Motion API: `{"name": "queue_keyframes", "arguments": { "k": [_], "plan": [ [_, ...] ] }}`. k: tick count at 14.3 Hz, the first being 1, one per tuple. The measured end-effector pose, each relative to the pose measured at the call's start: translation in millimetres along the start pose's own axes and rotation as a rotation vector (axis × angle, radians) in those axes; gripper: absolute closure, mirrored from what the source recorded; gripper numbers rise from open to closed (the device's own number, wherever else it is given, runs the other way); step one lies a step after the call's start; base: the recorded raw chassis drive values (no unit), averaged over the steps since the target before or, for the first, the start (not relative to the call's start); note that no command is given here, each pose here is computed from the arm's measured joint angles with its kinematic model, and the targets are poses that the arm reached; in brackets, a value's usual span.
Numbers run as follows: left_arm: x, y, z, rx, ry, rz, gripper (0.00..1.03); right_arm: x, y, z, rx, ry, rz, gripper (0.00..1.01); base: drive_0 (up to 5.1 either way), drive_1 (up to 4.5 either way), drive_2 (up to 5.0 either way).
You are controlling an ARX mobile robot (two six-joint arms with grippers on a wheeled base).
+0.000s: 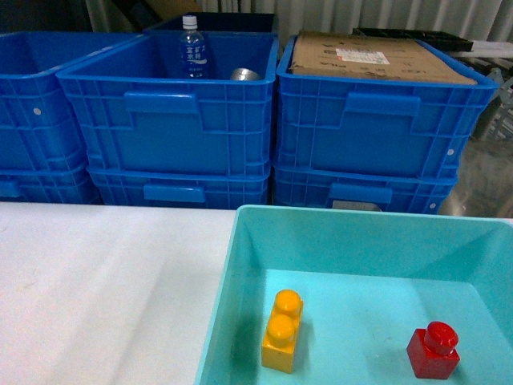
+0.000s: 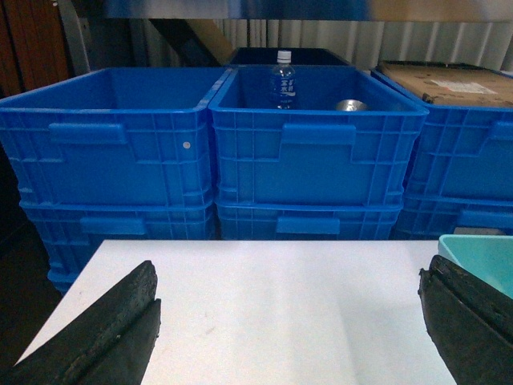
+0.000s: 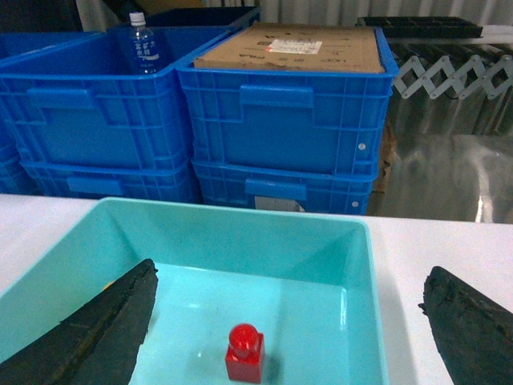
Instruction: Pick red block from blue box to shelf
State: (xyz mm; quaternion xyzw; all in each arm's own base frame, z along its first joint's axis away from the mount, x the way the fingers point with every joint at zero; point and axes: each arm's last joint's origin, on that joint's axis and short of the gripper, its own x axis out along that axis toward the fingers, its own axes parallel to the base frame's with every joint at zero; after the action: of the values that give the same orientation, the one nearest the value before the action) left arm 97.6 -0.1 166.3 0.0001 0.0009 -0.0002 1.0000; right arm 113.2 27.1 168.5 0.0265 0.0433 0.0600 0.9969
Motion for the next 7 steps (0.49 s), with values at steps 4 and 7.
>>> {"name": "queue_keyframes", "arguments": {
  "k": [4,7],
  "plan": [
    [0.0,0.0,0.0,0.000,0.000,0.000,0.05,61.2,16.8,44.4,0.019,-0.005,0.049,0.03,0.0,0.00,0.0],
    [0.0,0.0,0.0,0.000,0.000,0.000,0.05,116.7,37.8,38.8,-0.012,0.168,0.098,0.03,0.0,0.00,0.0]
  ]
}}
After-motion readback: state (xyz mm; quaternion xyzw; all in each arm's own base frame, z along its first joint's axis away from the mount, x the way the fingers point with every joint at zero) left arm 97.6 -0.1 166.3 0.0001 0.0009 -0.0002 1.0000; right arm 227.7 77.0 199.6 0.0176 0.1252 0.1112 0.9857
